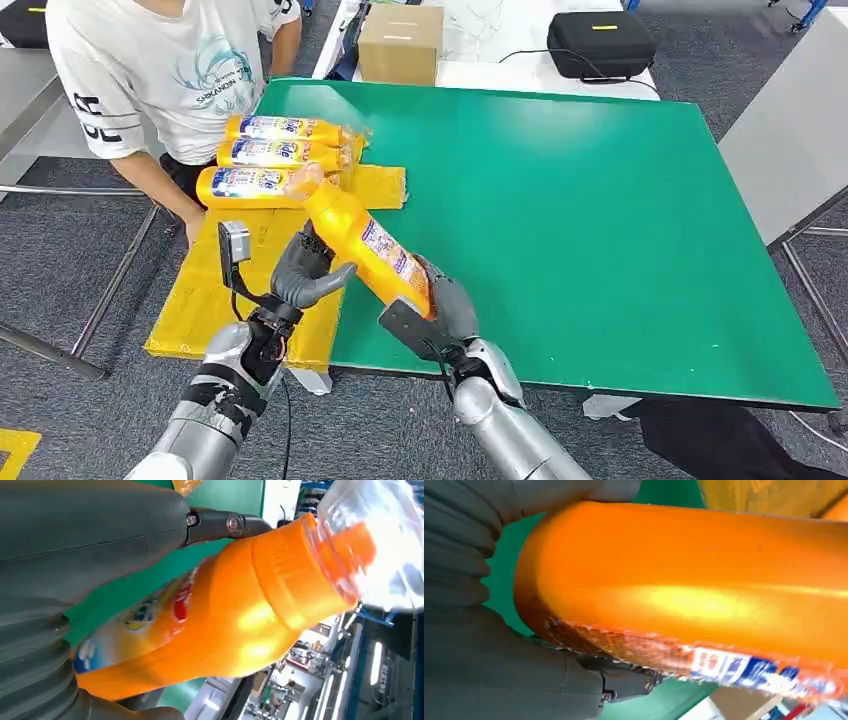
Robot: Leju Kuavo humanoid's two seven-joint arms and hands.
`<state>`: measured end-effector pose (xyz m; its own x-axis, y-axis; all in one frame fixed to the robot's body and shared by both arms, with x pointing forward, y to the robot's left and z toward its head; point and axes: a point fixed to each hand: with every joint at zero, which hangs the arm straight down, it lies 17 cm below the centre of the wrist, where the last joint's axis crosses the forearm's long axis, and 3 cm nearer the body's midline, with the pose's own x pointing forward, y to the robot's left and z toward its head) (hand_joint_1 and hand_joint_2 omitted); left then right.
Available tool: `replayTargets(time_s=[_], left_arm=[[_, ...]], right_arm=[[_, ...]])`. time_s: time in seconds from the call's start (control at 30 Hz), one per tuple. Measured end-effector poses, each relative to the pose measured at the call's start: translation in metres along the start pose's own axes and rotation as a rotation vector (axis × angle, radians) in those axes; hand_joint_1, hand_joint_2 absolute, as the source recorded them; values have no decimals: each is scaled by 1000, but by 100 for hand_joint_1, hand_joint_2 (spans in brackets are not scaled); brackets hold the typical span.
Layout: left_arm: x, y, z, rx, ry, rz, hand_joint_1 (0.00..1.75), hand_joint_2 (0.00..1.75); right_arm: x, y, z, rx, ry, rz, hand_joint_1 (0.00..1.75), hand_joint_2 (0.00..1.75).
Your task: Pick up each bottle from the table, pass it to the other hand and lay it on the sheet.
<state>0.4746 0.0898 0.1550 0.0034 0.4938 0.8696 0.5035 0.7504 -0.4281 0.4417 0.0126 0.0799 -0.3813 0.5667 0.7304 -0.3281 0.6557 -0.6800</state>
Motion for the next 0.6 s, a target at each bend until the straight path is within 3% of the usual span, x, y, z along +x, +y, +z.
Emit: replayTargets(time_s=[0.33,0.37,0.4,0.47,0.5,0.6], left_arm=[[-6,-1,6,-5,16,7,2,175],[-7,-1,6,-4,17,8,127,175],[-8,-1,7,-5,19,9,175,175],[-9,-1,9,-5,21,12,175,175],[-9,-1,9,-5,19,14,175,175],[-6,-2,10,-5,7,23,175,175]], right_arm=[[13,29,-2,83,-30,130,175,175],[14,30,-3,87,-31,137,175,175],[14,31,-3,90,-32,142,154,175],[14,32,-3,96,-33,140,154,175],[14,32,-3,96,-31,136,0,175],[13,33,-3,95,-26,130,0,175]])
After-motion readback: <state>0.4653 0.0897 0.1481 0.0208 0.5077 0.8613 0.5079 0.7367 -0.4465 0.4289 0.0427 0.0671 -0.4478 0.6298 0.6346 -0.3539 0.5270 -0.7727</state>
